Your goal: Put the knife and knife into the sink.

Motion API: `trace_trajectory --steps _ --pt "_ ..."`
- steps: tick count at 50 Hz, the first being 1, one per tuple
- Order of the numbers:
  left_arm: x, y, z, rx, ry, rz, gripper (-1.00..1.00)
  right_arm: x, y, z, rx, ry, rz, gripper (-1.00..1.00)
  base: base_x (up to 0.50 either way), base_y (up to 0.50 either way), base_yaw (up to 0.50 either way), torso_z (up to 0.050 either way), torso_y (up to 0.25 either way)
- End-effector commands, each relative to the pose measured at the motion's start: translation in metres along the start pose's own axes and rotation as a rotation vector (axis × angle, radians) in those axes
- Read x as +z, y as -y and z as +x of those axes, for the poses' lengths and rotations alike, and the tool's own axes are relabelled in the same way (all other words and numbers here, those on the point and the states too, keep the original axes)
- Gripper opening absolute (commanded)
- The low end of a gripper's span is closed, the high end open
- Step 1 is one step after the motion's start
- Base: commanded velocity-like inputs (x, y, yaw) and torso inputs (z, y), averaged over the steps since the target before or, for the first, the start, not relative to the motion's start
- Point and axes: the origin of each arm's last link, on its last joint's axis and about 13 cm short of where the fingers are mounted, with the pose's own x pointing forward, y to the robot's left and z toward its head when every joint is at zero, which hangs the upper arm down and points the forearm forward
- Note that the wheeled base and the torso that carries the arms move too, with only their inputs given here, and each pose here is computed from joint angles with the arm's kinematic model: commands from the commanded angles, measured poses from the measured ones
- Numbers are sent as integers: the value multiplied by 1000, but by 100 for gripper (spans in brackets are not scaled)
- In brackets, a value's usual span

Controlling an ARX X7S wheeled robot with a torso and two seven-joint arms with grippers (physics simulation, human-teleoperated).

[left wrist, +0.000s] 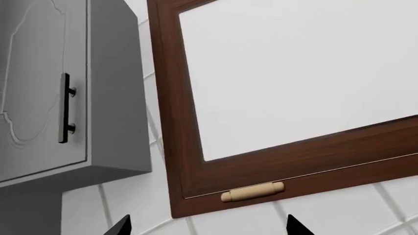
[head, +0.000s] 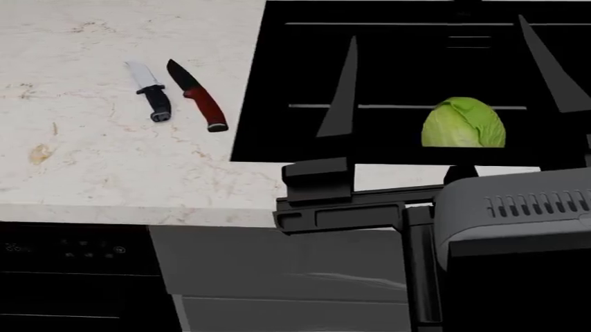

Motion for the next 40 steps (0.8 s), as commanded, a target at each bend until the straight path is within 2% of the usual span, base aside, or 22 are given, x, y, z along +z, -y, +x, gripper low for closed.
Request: trace_trajectory --steps 1,15,18,27,40 --pt "-2 0 -2 -3 0 -8 100 -1 1 -1 -4 -3 3 100 0 238 0 0 0" --pt "-1 0 -1 -8 5 -18 100 1 2 -2 -10 -2 11 100 0 97 0 0 0" --pt "-1 0 0 -13 39 -51 100 2 2 -2 -7 0 11 100 0 0 0 7 0" --pt "-1 -2 -1 -9 79 -96 100 2 1 -2 -3 -1 9 100 0 0 0 45 0" --pt "-1 -3 -1 -8 80 -85 100 2 1 -2 -2 0 9 100 0 0 0 50 0"
